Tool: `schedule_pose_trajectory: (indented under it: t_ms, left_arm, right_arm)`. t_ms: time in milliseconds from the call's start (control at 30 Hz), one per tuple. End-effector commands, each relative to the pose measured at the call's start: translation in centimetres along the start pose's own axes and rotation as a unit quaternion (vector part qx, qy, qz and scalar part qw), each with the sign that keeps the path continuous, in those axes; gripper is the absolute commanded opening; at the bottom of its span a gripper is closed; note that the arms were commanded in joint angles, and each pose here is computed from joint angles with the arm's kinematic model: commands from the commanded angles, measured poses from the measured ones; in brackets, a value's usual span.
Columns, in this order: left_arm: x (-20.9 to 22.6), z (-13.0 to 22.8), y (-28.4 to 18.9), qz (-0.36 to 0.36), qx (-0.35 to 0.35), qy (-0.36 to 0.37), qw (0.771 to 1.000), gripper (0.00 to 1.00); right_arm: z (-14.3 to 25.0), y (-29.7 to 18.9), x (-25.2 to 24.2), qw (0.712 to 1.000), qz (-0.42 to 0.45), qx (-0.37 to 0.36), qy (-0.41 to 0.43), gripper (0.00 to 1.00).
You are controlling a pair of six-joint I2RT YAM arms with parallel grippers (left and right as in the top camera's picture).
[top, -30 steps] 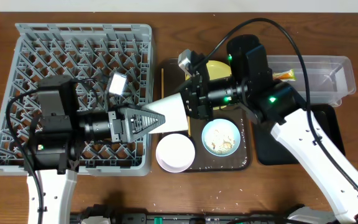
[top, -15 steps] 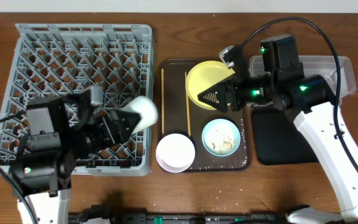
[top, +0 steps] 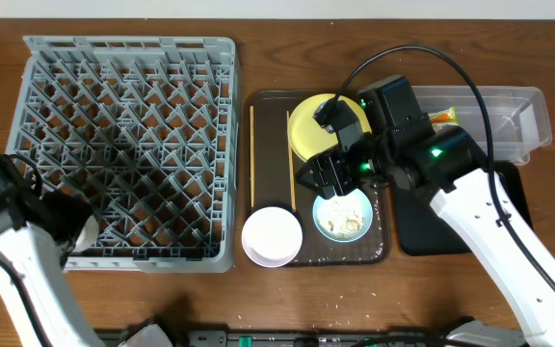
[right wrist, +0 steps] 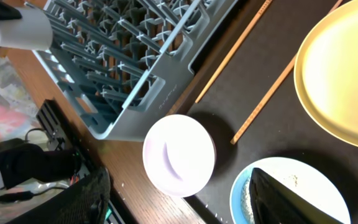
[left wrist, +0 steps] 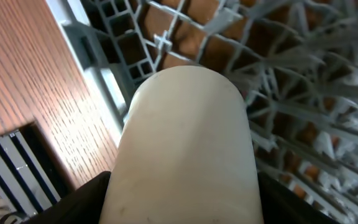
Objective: Sort waste into correct bins and load items into the dishwasher
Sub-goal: 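Lower the white cup into the dish rack with left gripper and release, then grasp the rim of the blue rice bowl with right gripper, then move the blue bowl over the black tray and tip out the rice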
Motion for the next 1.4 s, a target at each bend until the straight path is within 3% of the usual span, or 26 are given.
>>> schedule_pose_trajectory:
  t_ms: [0,33,67,200,300,333,400,533,700,767,867,1100,1233,1367]
  left_arm:
    - [-0.6,-1.4,2.3,-0.015,0.022,-0.007,1.0,0.61]
    - [-0.9,-1.4,2.6,-0.01,0.029,-0.006,1.0,0.64]
    - [-1.3,-1.3,3.2,0.0,0.044,-0.002,0.999,0.79]
    - [-2.5,-1.1,2.6,0.052,0.057,0.026,0.997,0.85]
    - [-3.8,-0.4,0.1,0.118,0.06,0.061,0.989,0.91]
    - [-4.5,0.3,-1.3,0.151,0.061,0.084,0.983,0.9]
    - [-6.1,2.4,-4.4,0.217,0.054,0.162,0.961,0.9]
    - [-8.5,7.6,-8.4,0.29,0.026,0.327,0.899,0.9]
    - [-9.5,11.6,-10.6,0.323,0.02,0.42,0.848,0.91]
    - [-9.8,12.5,-10.8,0.328,0.027,0.439,0.836,0.91]
    - [-10.1,13.1,-10.5,0.327,0.038,0.449,0.831,0.91]
    - [-10.1,13.1,-10.1,0.321,0.048,0.448,0.833,0.91]
    - [-10.1,13.1,-10.0,0.32,0.049,0.448,0.833,0.91]
    - [-10.0,12.9,-9.8,0.311,0.042,0.449,0.837,0.91]
  right_arm:
    - [0.0,-0.5,0.5,1.0,0.003,-0.007,-0.007,0.7]
    - [0.0,-0.5,0.5,1.0,0.003,-0.006,-0.007,0.7]
    - [0.1,-0.5,0.5,1.0,0.003,-0.005,-0.006,0.7]
    - [0.3,0.0,0.4,1.0,0.021,0.002,0.007,0.69]
    - [1.2,1.2,-1.9,0.984,0.141,0.006,0.107,0.65]
    - [2.2,1.7,-3.5,0.961,0.213,0.006,0.179,0.62]
    - [4.0,3.7,-4.9,0.938,0.259,0.029,0.229,0.61]
    - [5.9,8.3,-6.6,0.925,0.272,0.076,0.254,0.57]
    - [7.1,12.6,-7.1,0.923,0.265,0.116,0.253,0.53]
    - [7.8,14.8,-7.6,0.916,0.273,0.129,0.263,0.36]
    - [9.2,16.4,-8.5,0.9,0.291,0.149,0.287,0.02]
    - [8.1,13.8,-8.4,0.902,0.284,0.132,0.298,0.01]
    - [5.3,8.9,-6.3,0.949,0.171,0.108,0.241,0.01]
    - [3.6,2.9,-6.1,0.971,0.102,0.056,0.211,0.01]
Point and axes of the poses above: each gripper's point midway between its finger pads, its own y axis out along the fingers, its own x axis along the line the jaws close on, z = x × y, the point moved 5 cm from there along -y, back along the fingers, and after that the axes turned 3 degrees about y, right-handed, at the moved point
